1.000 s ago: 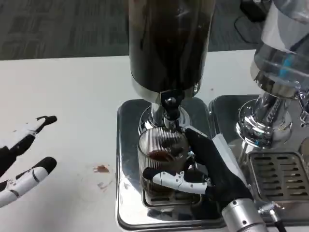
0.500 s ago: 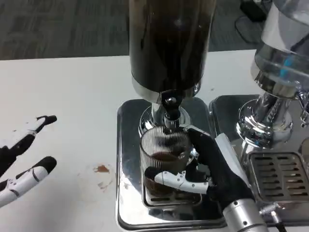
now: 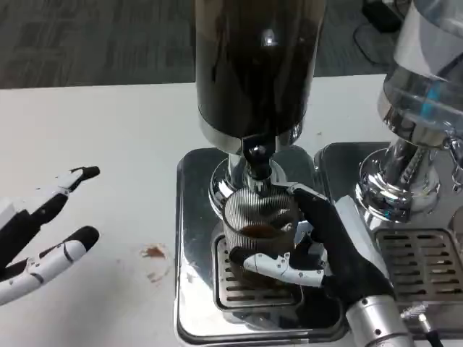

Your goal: Grasp the cup under the faucet to collect the drink, then remove the cup.

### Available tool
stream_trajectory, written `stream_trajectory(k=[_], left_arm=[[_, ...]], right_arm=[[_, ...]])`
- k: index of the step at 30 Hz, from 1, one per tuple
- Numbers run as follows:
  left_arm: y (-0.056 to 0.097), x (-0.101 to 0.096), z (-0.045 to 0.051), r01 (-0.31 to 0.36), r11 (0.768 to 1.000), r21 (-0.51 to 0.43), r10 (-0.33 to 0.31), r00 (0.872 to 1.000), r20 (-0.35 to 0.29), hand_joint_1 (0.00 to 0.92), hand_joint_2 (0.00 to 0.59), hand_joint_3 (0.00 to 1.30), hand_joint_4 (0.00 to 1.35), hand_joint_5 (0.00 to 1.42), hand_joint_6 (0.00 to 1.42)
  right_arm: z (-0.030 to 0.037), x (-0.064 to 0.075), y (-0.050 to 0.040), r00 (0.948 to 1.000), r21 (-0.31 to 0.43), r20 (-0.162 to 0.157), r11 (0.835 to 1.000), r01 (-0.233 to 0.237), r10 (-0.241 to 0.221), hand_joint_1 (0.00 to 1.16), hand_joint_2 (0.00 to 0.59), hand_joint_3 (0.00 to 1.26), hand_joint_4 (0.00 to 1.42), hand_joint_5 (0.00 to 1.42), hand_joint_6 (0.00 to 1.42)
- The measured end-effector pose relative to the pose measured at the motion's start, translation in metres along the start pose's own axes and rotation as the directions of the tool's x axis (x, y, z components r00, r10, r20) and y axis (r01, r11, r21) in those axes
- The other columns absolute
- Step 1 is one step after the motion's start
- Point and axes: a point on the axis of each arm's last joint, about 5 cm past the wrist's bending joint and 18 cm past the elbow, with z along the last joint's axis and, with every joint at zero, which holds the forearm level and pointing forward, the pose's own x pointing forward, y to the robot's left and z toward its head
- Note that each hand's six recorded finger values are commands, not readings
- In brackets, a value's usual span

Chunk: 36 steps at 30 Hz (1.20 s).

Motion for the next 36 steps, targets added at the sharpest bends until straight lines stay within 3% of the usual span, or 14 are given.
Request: stream_trajectory(k=[10,16,25,32,36], left_arm=[[-0.002,0.010,-0.0037,0.022,1.000,-0.017,-0.022,1.000,0.003,0.000,0.231,0.02,0.00,0.00,0.00],[-0.001,0.018,-0.0033,0.036,0.999,-0.017,-0.035,0.999,0.024,0.000,0.233,0.01,0.00,0.00,0.00],[-0.005,0.030,-0.0024,0.062,0.998,-0.022,-0.060,0.997,0.057,0.000,0.250,0.00,0.00,0.00,0.00],[-0.007,0.042,0.0010,0.110,0.994,0.008,-0.110,0.990,0.085,0.000,0.245,0.00,0.00,0.00,0.00],[-0.009,0.049,0.0041,0.155,0.988,0.028,-0.157,0.982,0.105,0.000,0.239,0.00,0.00,0.00,0.00]], right_arm=[[0.0013,-0.003,-0.0048,0.9996,-0.008,0.003,1.000,0.029,-0.029,0.98,0.151,0.46,0.55,0.80,1.13],[0.0021,-0.012,-0.0079,0.9985,-0.019,-0.014,0.998,0.054,-0.054,0.98,0.151,0.46,0.57,0.81,1.15],[0.0118,-0.023,-0.0204,0.9948,-0.035,0.002,0.994,0.102,-0.102,0.98,0.151,0.47,0.57,0.82,1.15],[0.0058,-0.041,-0.0275,0.9931,-0.054,-0.058,0.994,0.099,-0.102,0.98,0.151,0.48,0.57,0.82,1.17],[0.0077,-0.045,-0.0285,0.9923,-0.047,-0.057,0.993,0.108,-0.110,0.98,0.151,0.48,0.57,0.82,1.17]])
